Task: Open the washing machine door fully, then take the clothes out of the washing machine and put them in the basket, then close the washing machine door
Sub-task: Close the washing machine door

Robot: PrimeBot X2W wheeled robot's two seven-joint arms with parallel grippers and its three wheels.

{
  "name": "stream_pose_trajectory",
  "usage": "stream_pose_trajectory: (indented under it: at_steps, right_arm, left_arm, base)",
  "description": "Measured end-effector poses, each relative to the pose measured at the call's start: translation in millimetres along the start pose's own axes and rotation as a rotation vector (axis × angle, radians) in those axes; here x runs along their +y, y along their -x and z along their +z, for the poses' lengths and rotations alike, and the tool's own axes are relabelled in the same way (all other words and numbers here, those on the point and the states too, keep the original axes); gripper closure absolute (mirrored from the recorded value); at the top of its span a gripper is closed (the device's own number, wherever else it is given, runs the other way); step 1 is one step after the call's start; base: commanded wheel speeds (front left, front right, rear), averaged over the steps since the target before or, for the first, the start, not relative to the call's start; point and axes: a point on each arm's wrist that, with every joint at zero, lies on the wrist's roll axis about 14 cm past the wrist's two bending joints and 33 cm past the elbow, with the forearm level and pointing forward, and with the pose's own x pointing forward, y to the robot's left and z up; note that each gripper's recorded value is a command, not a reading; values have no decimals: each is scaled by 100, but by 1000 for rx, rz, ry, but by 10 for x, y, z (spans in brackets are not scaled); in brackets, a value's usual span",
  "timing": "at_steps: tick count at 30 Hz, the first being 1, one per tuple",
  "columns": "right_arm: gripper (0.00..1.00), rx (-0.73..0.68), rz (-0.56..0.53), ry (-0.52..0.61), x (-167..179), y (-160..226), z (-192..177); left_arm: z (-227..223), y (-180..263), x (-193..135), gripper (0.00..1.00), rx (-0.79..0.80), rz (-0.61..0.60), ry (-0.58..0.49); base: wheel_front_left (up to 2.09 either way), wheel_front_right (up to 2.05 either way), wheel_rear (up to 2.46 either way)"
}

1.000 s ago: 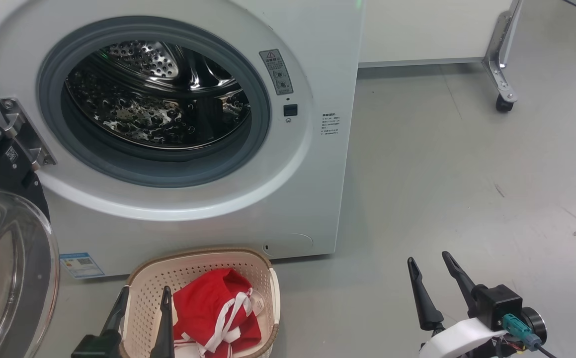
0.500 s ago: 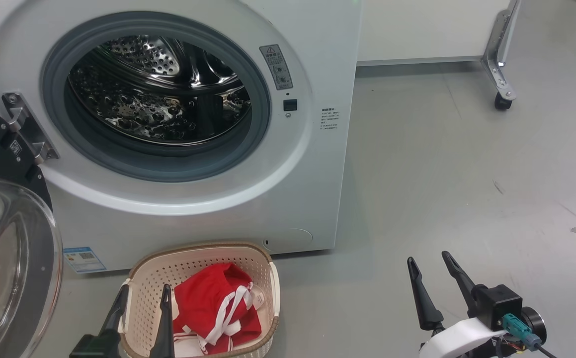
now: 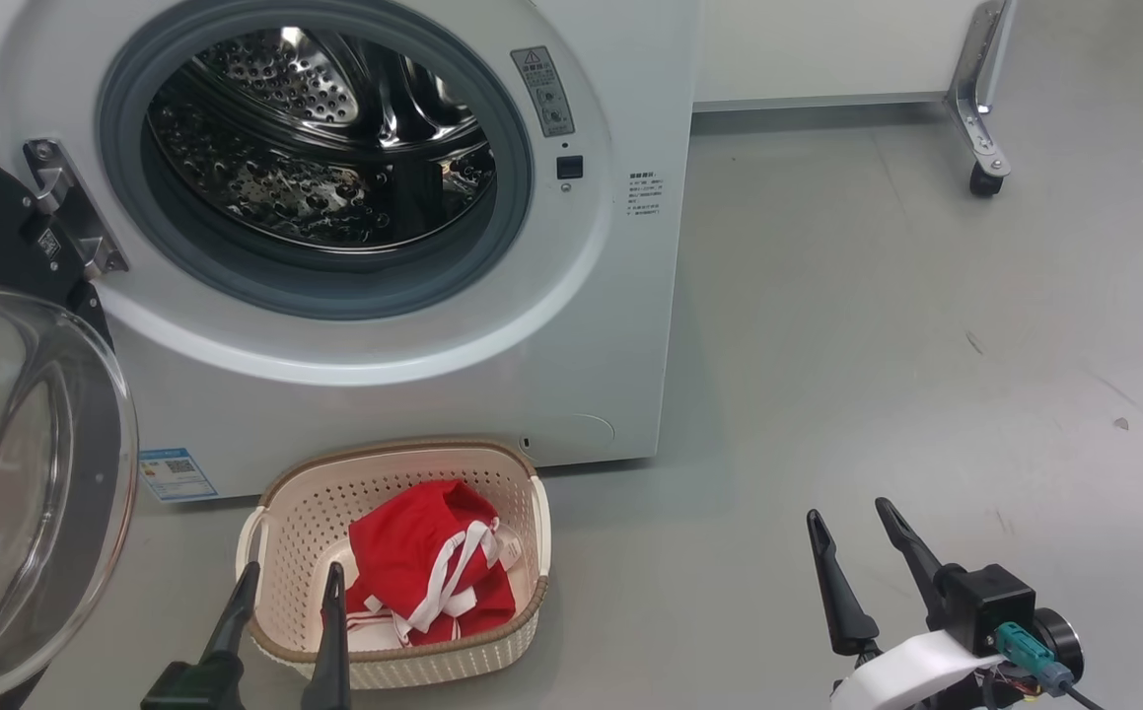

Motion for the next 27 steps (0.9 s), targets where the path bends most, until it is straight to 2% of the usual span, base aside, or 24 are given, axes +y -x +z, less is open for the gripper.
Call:
stream_pose_trajectory:
  at_steps: [13,27]
  right_arm:
    - [0,0,-2,-1,-2,6,0]
    - [0,3,-3,-1,-4,5,-9]
  left_arm:
    - [16,5,2,0,-4,1,-5]
    - [26,4,5,0,-3,0,-18]
  base:
    - [-57,57,0]
    - [-8,8,0]
